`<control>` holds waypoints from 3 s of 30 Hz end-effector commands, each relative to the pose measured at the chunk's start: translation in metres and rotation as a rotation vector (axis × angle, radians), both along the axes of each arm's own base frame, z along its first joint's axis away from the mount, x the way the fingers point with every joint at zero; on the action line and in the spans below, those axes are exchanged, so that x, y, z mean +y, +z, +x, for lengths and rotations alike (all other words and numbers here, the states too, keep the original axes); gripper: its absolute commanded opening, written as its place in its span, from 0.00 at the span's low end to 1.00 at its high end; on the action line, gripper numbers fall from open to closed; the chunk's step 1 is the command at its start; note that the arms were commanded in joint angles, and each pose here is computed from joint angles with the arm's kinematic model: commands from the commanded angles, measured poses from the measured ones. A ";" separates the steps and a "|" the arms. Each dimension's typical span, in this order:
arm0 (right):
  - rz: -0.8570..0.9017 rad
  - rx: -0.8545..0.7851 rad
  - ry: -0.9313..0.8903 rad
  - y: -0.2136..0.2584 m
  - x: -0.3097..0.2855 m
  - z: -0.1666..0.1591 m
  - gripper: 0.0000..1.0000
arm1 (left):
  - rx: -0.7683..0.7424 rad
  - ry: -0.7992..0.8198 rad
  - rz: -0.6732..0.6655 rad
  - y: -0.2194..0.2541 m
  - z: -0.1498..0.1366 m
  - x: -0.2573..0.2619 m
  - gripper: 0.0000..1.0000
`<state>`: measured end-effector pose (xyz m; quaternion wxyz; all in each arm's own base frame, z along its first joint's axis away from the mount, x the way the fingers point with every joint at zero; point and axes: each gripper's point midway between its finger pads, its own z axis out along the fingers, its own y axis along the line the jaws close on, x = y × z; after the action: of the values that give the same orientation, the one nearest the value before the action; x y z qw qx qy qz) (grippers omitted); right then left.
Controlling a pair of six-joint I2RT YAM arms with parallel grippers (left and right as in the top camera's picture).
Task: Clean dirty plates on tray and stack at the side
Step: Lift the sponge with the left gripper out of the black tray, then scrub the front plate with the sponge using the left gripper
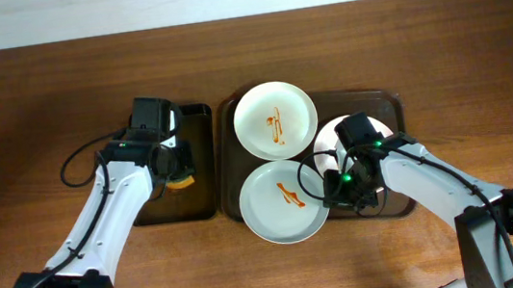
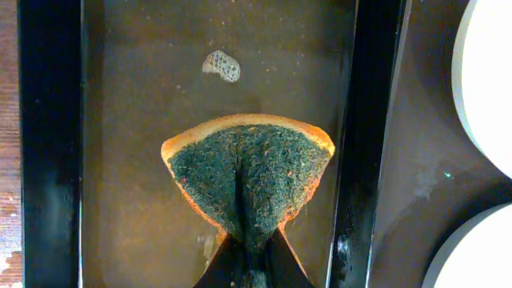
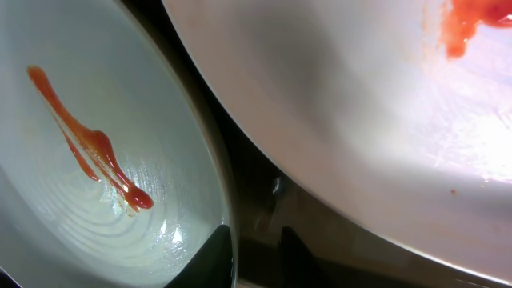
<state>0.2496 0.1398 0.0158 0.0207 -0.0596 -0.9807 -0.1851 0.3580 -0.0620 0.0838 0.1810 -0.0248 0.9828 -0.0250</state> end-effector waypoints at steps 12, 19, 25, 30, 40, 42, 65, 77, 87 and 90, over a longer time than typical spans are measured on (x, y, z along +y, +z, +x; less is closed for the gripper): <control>-0.004 -0.018 0.006 0.001 0.003 0.005 0.18 | 0.140 -0.337 -0.506 0.016 -0.062 -0.187 0.00; -0.006 -0.011 0.007 0.001 0.002 0.003 0.18 | 0.351 -0.411 -0.770 -0.011 -0.087 -0.250 0.00; -0.006 -0.011 0.007 0.001 0.002 0.003 0.18 | 0.408 -0.374 -0.772 -0.028 -0.090 -0.251 0.00; -0.006 -0.011 0.007 0.001 0.002 0.003 0.18 | 0.441 -0.308 -0.791 -0.027 -0.090 -0.252 0.00; -0.005 -0.011 0.006 0.001 0.002 0.003 0.18 | 0.523 -0.173 -0.846 -0.045 -0.103 -0.249 0.00; -0.005 -0.010 0.006 0.001 0.002 0.003 0.18 | 0.525 -0.184 -0.859 -0.043 -0.104 -0.251 0.00; -0.009 0.000 0.007 0.001 0.001 0.001 0.17 | 0.259 -0.062 -0.438 -0.099 -0.050 -0.162 0.00; -0.008 -0.005 0.007 0.001 0.002 0.002 0.17 | -0.061 -0.124 -0.244 -0.004 -0.028 -0.117 0.00; -0.002 -0.022 0.007 0.001 0.003 0.006 0.27 | -0.117 -0.073 -0.161 0.011 -0.015 -0.071 0.00; -0.002 -0.023 0.007 0.001 0.003 0.006 0.18 | -0.092 -0.141 -0.255 0.014 -0.022 -0.090 0.00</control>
<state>0.2537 0.1411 0.0168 0.0131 -0.0591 -0.9803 -0.1880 0.3424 -0.1338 0.0852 0.2202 -0.0113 0.9690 -0.1112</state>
